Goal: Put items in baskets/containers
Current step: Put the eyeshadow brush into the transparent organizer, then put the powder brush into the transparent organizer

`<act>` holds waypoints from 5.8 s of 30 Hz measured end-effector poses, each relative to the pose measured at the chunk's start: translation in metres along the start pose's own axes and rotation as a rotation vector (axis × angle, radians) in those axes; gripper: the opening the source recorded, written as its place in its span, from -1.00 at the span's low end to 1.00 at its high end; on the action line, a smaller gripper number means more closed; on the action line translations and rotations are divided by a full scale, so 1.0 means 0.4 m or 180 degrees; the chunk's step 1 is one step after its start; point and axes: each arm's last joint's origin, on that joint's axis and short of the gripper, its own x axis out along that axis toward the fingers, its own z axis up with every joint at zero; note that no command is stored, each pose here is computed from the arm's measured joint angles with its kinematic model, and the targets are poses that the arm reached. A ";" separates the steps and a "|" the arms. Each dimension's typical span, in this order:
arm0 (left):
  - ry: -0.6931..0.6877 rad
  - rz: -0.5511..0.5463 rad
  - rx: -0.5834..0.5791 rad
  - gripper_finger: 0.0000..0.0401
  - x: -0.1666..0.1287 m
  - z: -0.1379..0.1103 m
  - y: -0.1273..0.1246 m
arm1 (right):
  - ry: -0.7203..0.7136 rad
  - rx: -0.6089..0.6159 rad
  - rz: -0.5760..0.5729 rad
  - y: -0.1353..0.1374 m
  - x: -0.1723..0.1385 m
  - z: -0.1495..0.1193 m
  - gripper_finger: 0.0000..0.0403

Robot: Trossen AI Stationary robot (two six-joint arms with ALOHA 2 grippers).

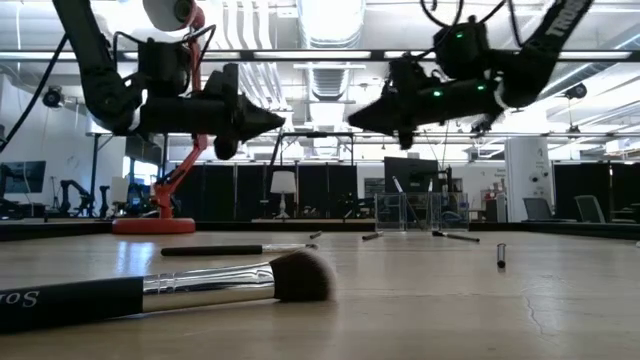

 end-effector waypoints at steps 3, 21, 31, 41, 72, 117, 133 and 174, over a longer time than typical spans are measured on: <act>-0.0026 -0.0081 0.0059 -1.00 0.009 0.003 -0.015 | 0.0022 0.0017 0.0163 0.011 0.048 0.003 -0.72; -0.0121 -0.0231 0.0193 -1.00 0.019 0.008 -0.042 | 0.0022 0.0117 0.0353 0.015 0.219 0.011 -0.22; -0.0128 -0.0260 0.0226 -1.00 0.020 0.008 -0.047 | -0.0051 0.0105 0.0364 0.010 0.265 0.020 -0.48; -0.0097 -0.0240 0.0025 -0.97 0.018 0.007 -0.045 | 0.0016 0.0104 0.0383 0.010 0.257 0.011 -0.92; 0.0189 -0.0198 0.0349 -0.80 -0.008 0.012 -0.040 | 0.0609 0.0193 -0.2430 -0.309 -0.098 0.154 -0.93; 0.0379 -0.0132 0.0323 -0.80 -0.009 -0.002 -0.034 | 0.0829 0.0431 -0.2478 -0.328 -0.093 0.111 -0.96; 0.0450 -0.0149 0.0471 -0.89 -0.007 -0.010 -0.042 | 0.0288 -0.0171 -0.1486 -0.021 -0.134 0.010 -0.96; 0.3374 0.0553 0.0052 -0.43 0.029 -0.231 -0.714 | -0.0268 -0.0331 -0.0344 0.132 -0.207 -0.076 -0.96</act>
